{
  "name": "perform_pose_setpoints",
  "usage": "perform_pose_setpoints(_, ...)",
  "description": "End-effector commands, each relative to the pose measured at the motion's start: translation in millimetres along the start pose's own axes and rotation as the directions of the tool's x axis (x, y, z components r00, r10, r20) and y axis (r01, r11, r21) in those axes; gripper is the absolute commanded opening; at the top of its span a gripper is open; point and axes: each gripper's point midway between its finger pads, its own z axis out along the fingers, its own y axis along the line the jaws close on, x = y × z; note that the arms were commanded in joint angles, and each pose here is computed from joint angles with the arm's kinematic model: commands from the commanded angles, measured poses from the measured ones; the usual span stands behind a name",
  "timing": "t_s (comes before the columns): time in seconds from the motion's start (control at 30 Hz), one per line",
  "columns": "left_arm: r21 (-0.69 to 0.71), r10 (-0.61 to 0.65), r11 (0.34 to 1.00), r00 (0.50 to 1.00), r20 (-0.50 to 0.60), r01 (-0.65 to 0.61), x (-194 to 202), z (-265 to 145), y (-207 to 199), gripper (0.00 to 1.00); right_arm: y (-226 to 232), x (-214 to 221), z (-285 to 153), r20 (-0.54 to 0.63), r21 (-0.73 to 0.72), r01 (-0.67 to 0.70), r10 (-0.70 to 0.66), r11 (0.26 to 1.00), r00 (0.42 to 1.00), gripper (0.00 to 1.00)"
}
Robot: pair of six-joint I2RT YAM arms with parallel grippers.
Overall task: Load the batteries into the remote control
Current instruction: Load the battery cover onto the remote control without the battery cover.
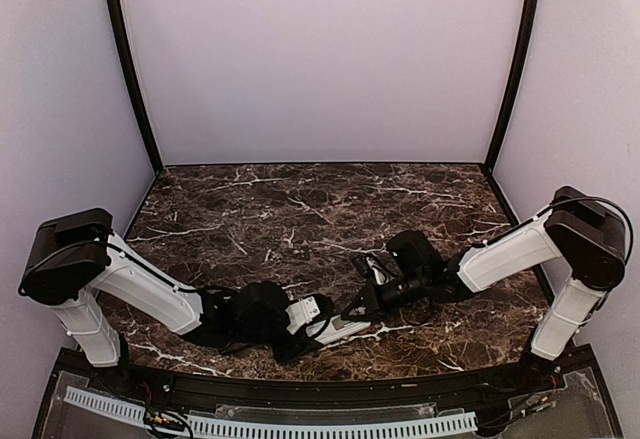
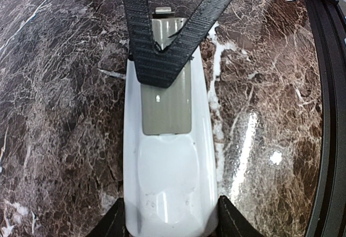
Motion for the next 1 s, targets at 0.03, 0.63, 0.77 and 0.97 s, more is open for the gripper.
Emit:
perform_pose_setpoints(0.03, -0.012, -0.003, 1.000, 0.980, -0.201, 0.001, 59, 5, 1, 0.09, -4, 20, -9, -0.082, 0.037, -0.050, 0.053, 0.998, 0.995, 0.00)
perform_pose_setpoints(0.63, 0.053, -0.020, 0.998, 0.976, -0.217, 0.032, 66, 6, -11, 0.07, 19, -4, -25, 0.006, -0.024, -0.023, 0.023, 0.999, 1.000, 0.00)
perform_pose_setpoints(0.77, 0.055, -0.026, 0.998, 0.975, -0.219, 0.039, 66, 7, -12, 0.07, 13, -7, -17, -0.007, -0.023, -0.026, 0.026, 0.999, 1.000, 0.00)
perform_pose_setpoints(0.97, 0.053, -0.028, 0.998, 0.974, -0.224, 0.041, 67, 8, -11, 0.06, 1, -6, -10, -0.020, 0.002, -0.034, 0.035, 0.999, 0.999, 0.00)
